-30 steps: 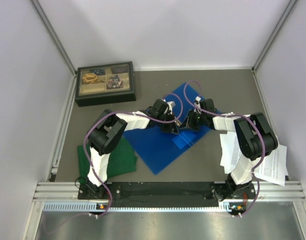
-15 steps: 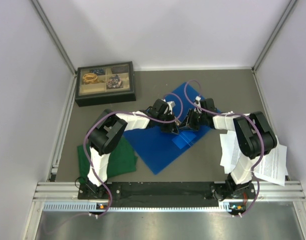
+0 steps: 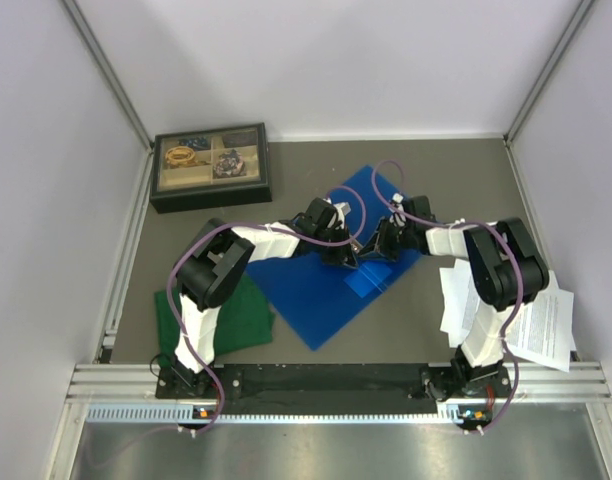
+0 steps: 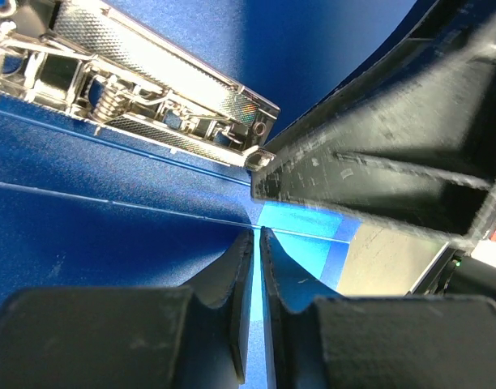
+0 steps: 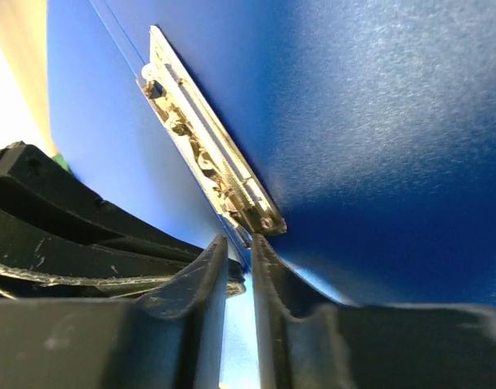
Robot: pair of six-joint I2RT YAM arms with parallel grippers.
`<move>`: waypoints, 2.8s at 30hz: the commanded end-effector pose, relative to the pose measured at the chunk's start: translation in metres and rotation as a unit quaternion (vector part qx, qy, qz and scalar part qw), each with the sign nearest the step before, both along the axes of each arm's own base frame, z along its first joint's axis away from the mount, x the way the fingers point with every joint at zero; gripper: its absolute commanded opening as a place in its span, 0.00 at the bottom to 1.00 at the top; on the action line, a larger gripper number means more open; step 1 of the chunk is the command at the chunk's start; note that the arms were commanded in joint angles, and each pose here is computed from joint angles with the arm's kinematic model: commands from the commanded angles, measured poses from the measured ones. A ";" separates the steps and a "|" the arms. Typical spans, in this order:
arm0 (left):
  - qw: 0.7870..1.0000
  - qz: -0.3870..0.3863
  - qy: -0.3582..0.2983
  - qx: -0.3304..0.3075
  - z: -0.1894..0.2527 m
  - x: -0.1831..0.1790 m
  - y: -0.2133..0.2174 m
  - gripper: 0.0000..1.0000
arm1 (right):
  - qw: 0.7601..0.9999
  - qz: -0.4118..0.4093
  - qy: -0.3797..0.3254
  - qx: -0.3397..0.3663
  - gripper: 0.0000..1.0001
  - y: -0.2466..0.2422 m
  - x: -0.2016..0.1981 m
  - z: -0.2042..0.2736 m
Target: Put the files into the folder
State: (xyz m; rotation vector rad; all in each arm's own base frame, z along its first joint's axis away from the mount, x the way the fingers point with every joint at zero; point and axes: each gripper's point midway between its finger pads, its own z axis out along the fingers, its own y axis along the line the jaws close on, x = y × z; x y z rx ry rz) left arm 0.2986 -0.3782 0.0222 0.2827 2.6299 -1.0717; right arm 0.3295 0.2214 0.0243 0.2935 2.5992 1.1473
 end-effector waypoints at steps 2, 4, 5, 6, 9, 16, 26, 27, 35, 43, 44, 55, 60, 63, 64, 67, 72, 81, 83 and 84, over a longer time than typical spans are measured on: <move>0.990 0.003 0.067 0.126 -0.063 -0.039 0.051 0.16 | 0.999 -0.005 -0.018 -0.041 0.00 -0.011 0.016 -0.008; 0.993 0.013 0.064 0.102 -0.047 -0.033 0.045 0.22 | 0.999 -0.004 -0.015 -0.043 0.00 -0.011 0.017 -0.010; 0.994 0.029 0.062 0.084 -0.037 -0.027 0.040 0.26 | 0.999 -0.003 -0.011 -0.044 0.00 -0.012 0.016 -0.011; 0.996 0.041 0.048 0.066 -0.021 -0.017 0.037 0.29 | 0.999 -0.003 -0.010 -0.044 0.00 -0.011 0.016 -0.012; 0.995 0.079 0.028 0.055 -0.001 0.004 0.036 0.28 | 0.998 -0.006 0.008 -0.054 0.00 -0.014 0.007 -0.019; 0.989 0.114 0.061 0.070 -0.029 0.013 0.043 0.20 | 0.990 -0.004 0.015 -0.143 0.00 -0.027 0.000 -0.026; 0.980 0.149 0.091 0.093 -0.053 0.001 0.077 0.15 | 0.970 -0.006 0.058 -0.235 0.00 -0.048 -0.003 -0.038; 0.980 0.149 0.094 0.096 -0.055 -0.002 0.081 0.15 | 0.969 -0.007 0.062 -0.240 0.00 -0.050 -0.002 -0.040; 0.984 0.114 0.097 0.099 -0.064 -0.013 0.087 0.15 | 0.965 -0.010 0.079 -0.248 0.00 -0.049 -0.001 -0.054; 0.985 0.105 0.095 0.095 -0.064 -0.015 0.086 0.15 | 0.980 -0.015 0.024 -0.195 0.00 -0.027 0.025 -0.011; 0.985 0.106 0.096 0.096 -0.066 -0.017 0.087 0.15 | 0.980 -0.013 0.021 -0.195 0.00 -0.027 0.027 -0.012; 0.986 0.103 0.105 0.079 -0.067 -0.017 0.089 0.19 | 0.963 -0.034 0.039 -0.266 0.00 -0.052 0.028 -0.040; 0.986 0.106 0.102 0.081 -0.067 -0.016 0.089 0.20 | 0.962 -0.032 0.022 -0.270 0.00 -0.051 0.037 -0.029; 0.985 0.110 0.101 0.083 -0.068 -0.016 0.090 0.20 | 0.966 -0.037 -0.001 -0.255 0.00 -0.046 0.047 -0.011; 0.985 0.112 0.103 0.085 -0.069 -0.016 0.091 0.20 | 0.968 -0.038 -0.009 -0.249 0.00 -0.043 0.052 -0.002; 0.984 0.114 0.105 0.089 -0.072 -0.016 0.092 0.19 | 0.970 -0.040 -0.023 -0.240 0.00 -0.038 0.059 0.013; 0.983 0.115 0.106 0.091 -0.072 -0.015 0.092 0.19 | 0.971 -0.038 -0.033 -0.232 0.00 -0.035 0.064 0.023; 0.992 0.081 0.080 0.053 -0.053 -0.013 0.075 0.38 | 0.991 0.012 -0.083 -0.108 0.02 0.009 0.069 0.063; 0.995 0.063 0.071 0.024 -0.034 -0.008 0.064 0.46 | 0.991 0.023 -0.095 -0.090 0.13 0.015 0.069 0.073; 0.996 0.057 0.067 0.019 -0.027 -0.006 0.061 0.48 | 0.991 0.026 -0.100 -0.084 0.20 0.017 0.072 0.079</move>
